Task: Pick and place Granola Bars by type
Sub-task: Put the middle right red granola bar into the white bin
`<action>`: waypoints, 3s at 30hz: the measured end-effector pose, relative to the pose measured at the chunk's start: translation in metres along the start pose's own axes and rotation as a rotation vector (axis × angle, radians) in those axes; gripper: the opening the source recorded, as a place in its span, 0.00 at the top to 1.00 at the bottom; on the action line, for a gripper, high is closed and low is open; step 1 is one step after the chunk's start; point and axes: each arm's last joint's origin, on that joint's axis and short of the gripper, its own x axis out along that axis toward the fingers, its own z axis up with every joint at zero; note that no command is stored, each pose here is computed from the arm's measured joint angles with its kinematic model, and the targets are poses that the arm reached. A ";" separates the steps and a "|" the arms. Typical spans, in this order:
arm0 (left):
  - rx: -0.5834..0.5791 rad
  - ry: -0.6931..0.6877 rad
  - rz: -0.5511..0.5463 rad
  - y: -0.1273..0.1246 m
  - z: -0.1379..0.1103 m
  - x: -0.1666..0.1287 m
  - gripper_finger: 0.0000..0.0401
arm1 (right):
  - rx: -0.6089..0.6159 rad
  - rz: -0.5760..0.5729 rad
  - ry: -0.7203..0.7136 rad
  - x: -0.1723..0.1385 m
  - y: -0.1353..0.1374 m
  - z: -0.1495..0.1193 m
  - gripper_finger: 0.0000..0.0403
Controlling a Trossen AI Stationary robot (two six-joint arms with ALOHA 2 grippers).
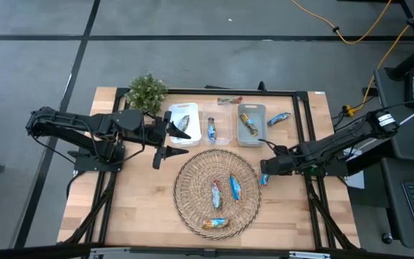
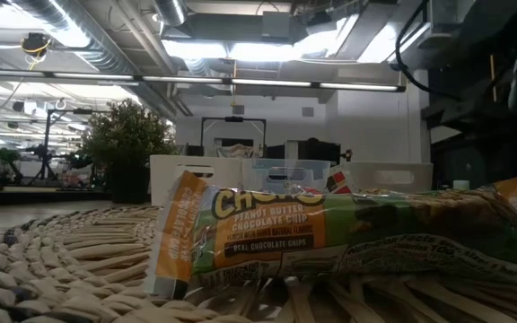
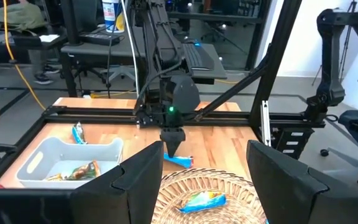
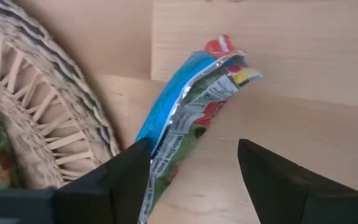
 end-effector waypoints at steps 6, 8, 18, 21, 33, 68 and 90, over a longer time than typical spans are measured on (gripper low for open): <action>-0.005 -0.001 0.009 0.000 0.000 0.000 0.45 | -0.008 0.005 0.004 0.017 0.010 -0.004 0.40; -0.005 -0.003 0.010 0.000 0.000 0.000 0.45 | -0.024 -0.003 0.002 0.020 0.011 -0.004 0.40; -0.023 -0.007 0.011 0.000 0.001 0.000 0.45 | -0.062 -0.030 -0.003 0.020 0.008 -0.004 0.62; -0.024 -0.008 0.010 0.000 0.001 0.000 0.45 | -0.085 -0.019 -0.006 0.019 0.008 -0.003 0.78; -0.031 -0.008 0.016 0.000 0.001 0.000 0.45 | -0.219 0.061 0.014 -0.012 0.023 -0.008 0.88; -0.039 -0.142 0.162 0.016 0.027 0.015 0.45 | -1.242 0.617 -0.951 -0.219 0.148 0.036 0.93; 0.023 -0.101 0.175 0.040 0.078 0.081 0.40 | -1.409 0.829 -0.968 -0.197 0.191 0.062 0.92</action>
